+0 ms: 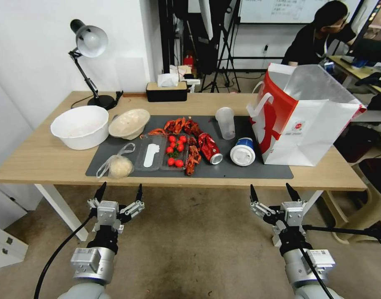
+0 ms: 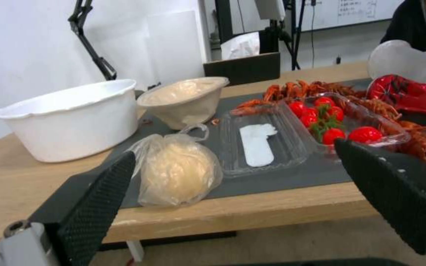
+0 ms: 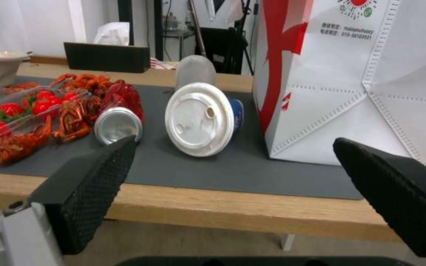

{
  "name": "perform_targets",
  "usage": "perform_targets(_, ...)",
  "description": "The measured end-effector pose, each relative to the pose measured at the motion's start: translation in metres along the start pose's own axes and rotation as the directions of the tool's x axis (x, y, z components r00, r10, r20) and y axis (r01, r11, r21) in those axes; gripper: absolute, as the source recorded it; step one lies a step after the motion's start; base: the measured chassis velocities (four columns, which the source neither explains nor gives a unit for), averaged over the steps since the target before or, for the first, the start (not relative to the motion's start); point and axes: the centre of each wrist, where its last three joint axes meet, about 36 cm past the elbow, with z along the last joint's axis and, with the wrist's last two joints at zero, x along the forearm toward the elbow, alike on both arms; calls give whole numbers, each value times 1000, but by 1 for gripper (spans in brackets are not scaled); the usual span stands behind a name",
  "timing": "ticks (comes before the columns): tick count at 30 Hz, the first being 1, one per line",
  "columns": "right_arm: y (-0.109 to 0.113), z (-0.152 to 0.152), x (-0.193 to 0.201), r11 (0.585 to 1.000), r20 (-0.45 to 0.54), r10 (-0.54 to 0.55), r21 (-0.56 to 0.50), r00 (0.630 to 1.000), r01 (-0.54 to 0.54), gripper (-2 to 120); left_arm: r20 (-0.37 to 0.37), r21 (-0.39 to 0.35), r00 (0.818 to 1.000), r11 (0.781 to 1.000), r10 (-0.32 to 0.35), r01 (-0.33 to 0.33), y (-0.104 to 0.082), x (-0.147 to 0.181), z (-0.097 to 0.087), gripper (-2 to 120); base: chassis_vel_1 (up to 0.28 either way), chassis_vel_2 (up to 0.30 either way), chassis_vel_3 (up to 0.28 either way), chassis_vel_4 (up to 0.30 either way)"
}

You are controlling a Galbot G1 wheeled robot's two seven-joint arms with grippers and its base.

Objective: Pick up the trash from the table and place it into the takeout bag.

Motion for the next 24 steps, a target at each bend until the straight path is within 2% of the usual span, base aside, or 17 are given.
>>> perform_targets(24,0,0,0,1000,0,0,0,1000,0,100,0,0,1000,1000,0,0,0,0,0,100,0,0,0,0)
